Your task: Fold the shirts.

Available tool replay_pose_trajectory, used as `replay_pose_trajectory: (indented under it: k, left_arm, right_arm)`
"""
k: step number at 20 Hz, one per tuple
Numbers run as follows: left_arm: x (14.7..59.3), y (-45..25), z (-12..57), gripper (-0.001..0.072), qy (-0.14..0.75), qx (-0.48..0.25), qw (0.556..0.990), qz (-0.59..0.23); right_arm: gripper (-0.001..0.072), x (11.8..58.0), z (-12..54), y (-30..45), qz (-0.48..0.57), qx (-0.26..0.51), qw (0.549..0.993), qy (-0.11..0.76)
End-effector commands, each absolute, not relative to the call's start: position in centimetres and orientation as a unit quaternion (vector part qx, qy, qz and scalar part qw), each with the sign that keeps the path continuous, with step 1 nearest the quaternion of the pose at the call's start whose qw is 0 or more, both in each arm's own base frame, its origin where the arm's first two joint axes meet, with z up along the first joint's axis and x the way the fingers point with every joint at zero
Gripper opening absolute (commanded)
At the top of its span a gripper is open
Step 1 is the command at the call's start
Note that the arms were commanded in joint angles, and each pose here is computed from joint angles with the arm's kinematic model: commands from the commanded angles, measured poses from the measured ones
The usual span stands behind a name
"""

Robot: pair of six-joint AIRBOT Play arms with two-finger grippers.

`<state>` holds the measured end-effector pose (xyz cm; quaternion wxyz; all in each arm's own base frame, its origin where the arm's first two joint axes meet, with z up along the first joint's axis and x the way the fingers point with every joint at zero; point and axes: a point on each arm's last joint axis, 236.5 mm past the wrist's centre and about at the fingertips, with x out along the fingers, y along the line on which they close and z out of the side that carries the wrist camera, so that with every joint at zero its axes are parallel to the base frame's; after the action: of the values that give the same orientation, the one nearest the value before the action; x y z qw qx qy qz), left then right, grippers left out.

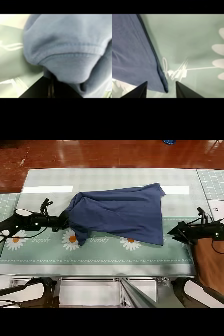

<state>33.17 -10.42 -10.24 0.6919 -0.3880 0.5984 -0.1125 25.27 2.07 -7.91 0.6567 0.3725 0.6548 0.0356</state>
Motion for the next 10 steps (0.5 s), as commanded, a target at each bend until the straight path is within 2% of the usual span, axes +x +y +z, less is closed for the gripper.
replay_pose_trajectory:
  k: [1,5,8,9,10]
  left_arm:
    - [33.3,-10.7,-9.8,0.0018,0.598,-0.39,0.69,-0.121]
    - [33.3,-10.7,-9.8,0.0019,0.598,-0.39,0.69,-0.121]
    - [33.3,-10.7,-9.7,0.0018,0.598,-0.39,0.69,-0.121]
    - [33.4,-10.7,-9.7,0.0018,0.597,-0.39,0.69,-0.121]
    - [33.4,-10.7,-9.7,0.0019,0.597,-0.39,0.69,-0.122]
  right_arm:
    - [0.0406,24.9,-9.3,3.9,0.052,0.378,0.626,0.68]
    - [0.0405,26.4,-10.7,7.7,0.076,0.361,0.632,0.681]
    - [0.0363,28.4,-10.4,10.1,0.09,0.371,0.652,0.655]
    - [0.0329,28.9,-9.9,11.2,0.107,0.374,0.656,0.647]
    - [0.021,29.1,-9.5,12.1,0.124,0.375,0.659,0.64]
